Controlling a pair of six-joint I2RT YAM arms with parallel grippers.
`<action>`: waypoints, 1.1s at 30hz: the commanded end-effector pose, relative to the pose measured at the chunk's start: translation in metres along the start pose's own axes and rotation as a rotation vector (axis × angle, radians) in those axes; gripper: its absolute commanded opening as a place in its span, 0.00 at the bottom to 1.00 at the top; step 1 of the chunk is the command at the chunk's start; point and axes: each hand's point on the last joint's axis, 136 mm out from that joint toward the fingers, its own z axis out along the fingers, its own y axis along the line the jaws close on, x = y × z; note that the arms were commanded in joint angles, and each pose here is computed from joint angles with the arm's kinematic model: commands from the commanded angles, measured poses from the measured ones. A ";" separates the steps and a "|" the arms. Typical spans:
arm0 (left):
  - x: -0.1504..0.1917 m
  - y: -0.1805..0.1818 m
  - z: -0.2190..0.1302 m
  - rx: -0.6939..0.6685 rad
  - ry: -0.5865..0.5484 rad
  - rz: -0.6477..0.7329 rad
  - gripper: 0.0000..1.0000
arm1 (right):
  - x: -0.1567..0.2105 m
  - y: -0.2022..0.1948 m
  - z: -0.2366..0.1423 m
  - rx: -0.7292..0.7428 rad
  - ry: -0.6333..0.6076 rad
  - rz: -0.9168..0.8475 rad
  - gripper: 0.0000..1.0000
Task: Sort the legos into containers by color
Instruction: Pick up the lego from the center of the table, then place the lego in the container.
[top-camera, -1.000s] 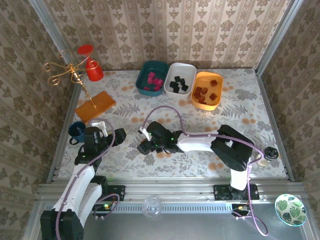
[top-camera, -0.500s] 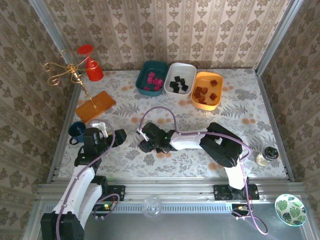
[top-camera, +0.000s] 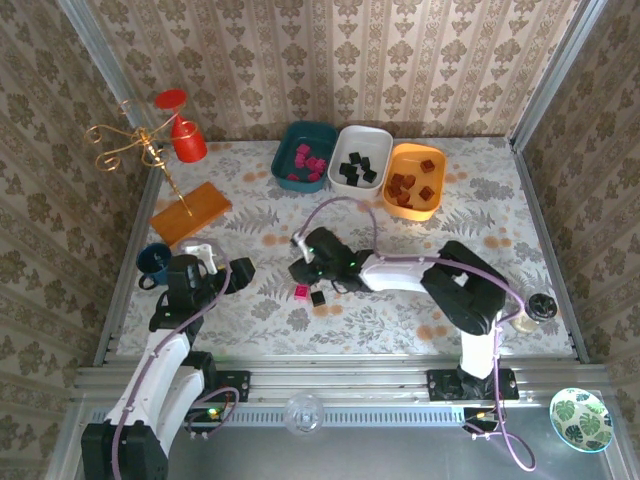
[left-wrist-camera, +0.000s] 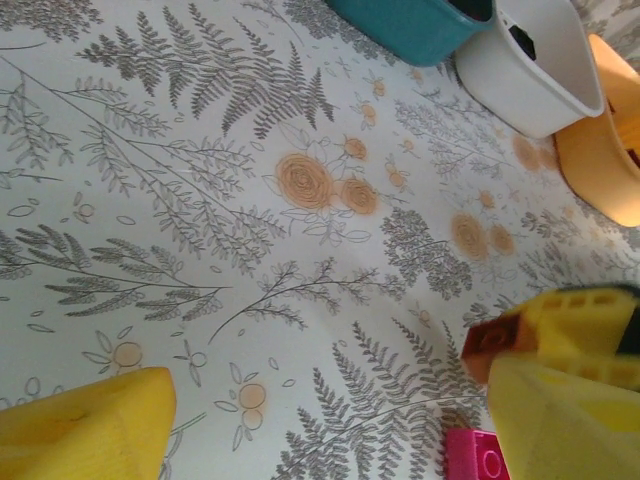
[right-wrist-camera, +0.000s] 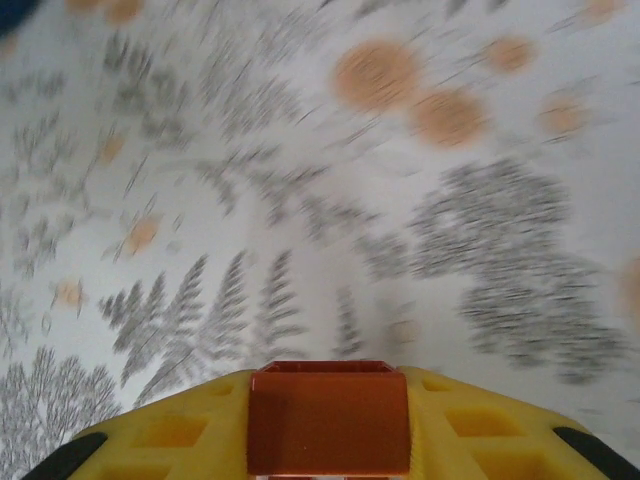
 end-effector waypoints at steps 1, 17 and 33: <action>0.001 -0.022 0.002 0.103 0.005 -0.004 0.82 | -0.047 -0.036 -0.036 -0.018 -0.156 0.155 0.37; 0.022 -0.133 0.027 0.310 0.086 0.213 0.82 | -0.082 -0.350 -0.161 0.598 -0.423 0.662 0.32; 0.057 -0.144 0.036 0.247 0.218 0.334 0.83 | -0.137 -0.391 -0.130 0.580 -0.396 0.655 0.70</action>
